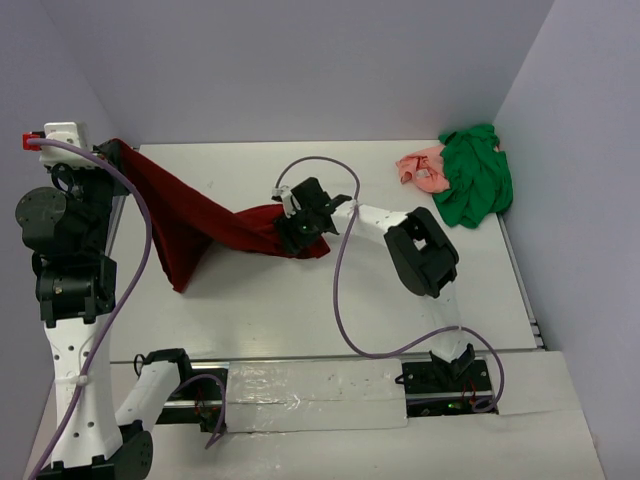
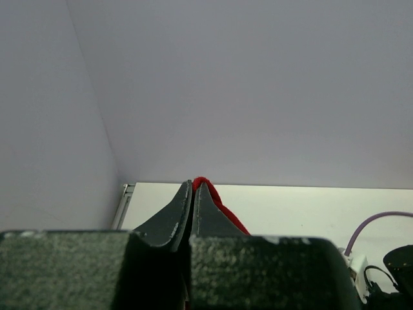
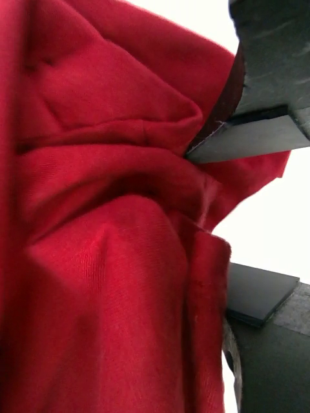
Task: Fold and stack the t-shirts
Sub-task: Flatten out the tshirt
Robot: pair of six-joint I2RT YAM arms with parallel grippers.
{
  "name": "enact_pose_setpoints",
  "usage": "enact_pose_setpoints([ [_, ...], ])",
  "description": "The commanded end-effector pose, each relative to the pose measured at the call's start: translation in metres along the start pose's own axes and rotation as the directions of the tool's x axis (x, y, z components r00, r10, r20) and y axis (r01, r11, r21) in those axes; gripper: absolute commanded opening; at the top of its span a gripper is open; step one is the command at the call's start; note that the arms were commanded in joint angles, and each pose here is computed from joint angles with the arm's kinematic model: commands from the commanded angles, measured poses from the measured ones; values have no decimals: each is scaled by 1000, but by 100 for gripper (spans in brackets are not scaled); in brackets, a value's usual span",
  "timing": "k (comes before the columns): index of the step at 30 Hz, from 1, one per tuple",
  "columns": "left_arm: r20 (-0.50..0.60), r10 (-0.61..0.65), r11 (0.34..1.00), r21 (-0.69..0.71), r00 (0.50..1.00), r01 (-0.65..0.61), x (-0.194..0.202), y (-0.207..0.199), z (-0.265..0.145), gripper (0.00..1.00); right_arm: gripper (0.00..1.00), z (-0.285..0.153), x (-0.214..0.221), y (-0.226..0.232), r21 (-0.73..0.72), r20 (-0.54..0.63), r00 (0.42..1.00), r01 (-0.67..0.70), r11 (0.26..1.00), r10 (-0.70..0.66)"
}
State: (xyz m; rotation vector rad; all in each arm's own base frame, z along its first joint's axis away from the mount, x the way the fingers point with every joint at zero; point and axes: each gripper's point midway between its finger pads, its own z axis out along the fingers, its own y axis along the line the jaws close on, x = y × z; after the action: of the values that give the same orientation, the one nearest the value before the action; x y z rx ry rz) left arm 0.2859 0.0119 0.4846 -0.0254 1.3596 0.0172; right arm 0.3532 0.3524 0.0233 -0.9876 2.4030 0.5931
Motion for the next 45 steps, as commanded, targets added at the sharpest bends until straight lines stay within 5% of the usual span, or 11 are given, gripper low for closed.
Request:
enact_pose_setpoints([
  [1,63,2,1000,5,998,-2,-17,-1,0,0,66,5,-11,-1,-7,19,1000,-18,1000,18],
  [5,57,3,1000,3,998,-3,-15,-1,1,0,58,6,-11,-2,-11,24,1000,-18,1000,18],
  [9,54,-3,1000,9,999,3,-13,-2,3,0,26,7,-8,-3,-15,16,1000,-15,1000,16],
  [11,51,-5,1000,11,999,4,-11,-2,3,0,21,8,-6,-1,-20,12,1000,-13,1000,14],
  [20,48,-5,1000,17,999,4,-8,-3,2,0,19,-2,-4,-4,10,-3,1000,22,1000,-22],
  [23,37,-2,1000,10,999,2,-1,-2,2,0,9,-15,-11,-6,36,9,999,45,998,-45],
  [26,25,5,1000,7,1000,-5,10,-1,2,0,0,-36,-22,-15,97,28,997,67,993,-70],
  [45,55,101,995,-32,993,-99,30,9,-3,0,0,-210,-92,-82,444,244,963,-5,896,-116],
])
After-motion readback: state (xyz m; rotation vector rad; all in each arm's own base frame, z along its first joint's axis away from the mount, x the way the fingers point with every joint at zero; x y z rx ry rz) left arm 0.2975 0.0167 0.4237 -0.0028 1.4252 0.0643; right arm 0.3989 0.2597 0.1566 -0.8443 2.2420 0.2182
